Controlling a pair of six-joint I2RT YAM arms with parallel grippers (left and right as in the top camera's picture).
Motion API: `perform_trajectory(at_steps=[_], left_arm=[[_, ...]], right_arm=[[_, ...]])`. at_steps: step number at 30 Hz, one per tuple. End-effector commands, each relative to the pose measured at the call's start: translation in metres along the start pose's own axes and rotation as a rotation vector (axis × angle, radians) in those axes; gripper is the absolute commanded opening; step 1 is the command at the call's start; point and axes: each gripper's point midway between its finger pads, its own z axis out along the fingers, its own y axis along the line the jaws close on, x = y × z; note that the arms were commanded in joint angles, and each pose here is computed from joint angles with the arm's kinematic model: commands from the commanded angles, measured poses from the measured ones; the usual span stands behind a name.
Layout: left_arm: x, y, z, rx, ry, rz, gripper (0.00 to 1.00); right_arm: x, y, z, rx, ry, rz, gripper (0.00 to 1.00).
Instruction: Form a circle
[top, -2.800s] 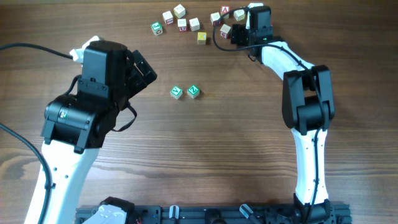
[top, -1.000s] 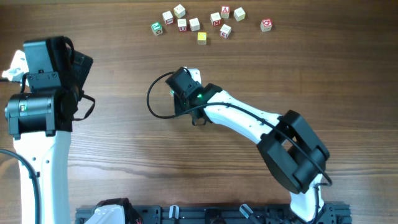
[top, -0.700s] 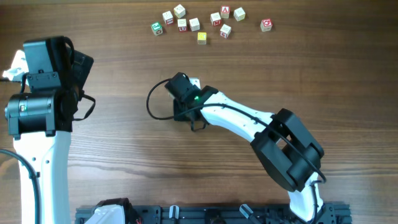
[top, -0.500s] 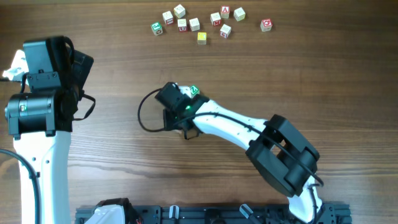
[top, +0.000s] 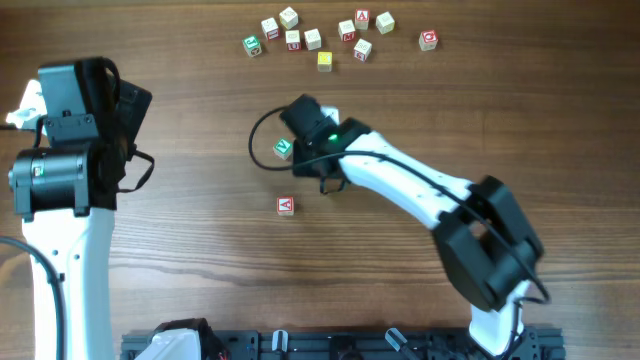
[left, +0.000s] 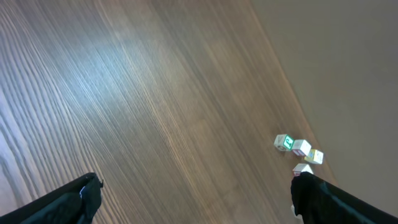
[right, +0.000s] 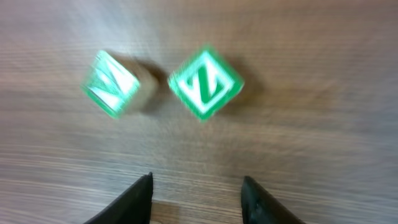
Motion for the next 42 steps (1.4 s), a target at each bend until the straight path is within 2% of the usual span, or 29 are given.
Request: perform_trajectory(at_steps=[1,2,3,4,5,10,14,20,28,32,42], left_arm=[[0.032,-0.008,0.029,-0.012,0.172,0.061,0.47],[0.043,-0.012,0.038,-0.003,0.226,0.11,0.33],[0.05,-0.014,0.045,-0.006,0.26,0.137,0.23],[0.06,-0.013,0.057,-0.023,0.306,0.157,0.09],[0.069,-0.013,0.068,-0.038,0.348,0.172,0.04],[0.114,-0.008,0.13,-0.143,0.489,0.221,0.04],[0.181,-0.037,0.167,0.019,0.693,0.402,0.04],[0.238,-0.04,0.203,0.044,0.758,0.553,0.04],[0.255,-0.033,0.225,0.031,0.779,0.557,0.04],[0.271,-0.033,0.223,0.076,0.831,0.628,0.04],[0.29,-0.004,0.224,0.055,0.888,0.675,0.04]], right_arm=[[-0.05,-0.016,-0.041,0.018,-0.159,0.041,0.23],[-0.055,-0.022,-0.04,0.024,-0.165,0.035,0.17],[-0.059,-0.028,-0.037,0.03,-0.166,0.034,0.17],[-0.063,-0.039,-0.033,0.042,-0.163,0.054,0.17],[-0.065,-0.049,-0.027,0.056,-0.154,0.067,0.17],[-0.067,-0.042,0.002,-0.126,-0.058,-0.109,0.11],[-0.069,-0.048,0.023,-0.17,-0.028,-0.087,0.06],[-0.073,-0.049,0.033,-0.247,-0.017,-0.136,0.04],[-0.063,-0.049,0.058,-0.37,0.06,-0.118,0.04],[-0.049,-0.046,0.072,-0.417,0.119,-0.104,0.04],[-0.039,-0.037,0.067,-0.491,0.156,-0.154,0.04]])
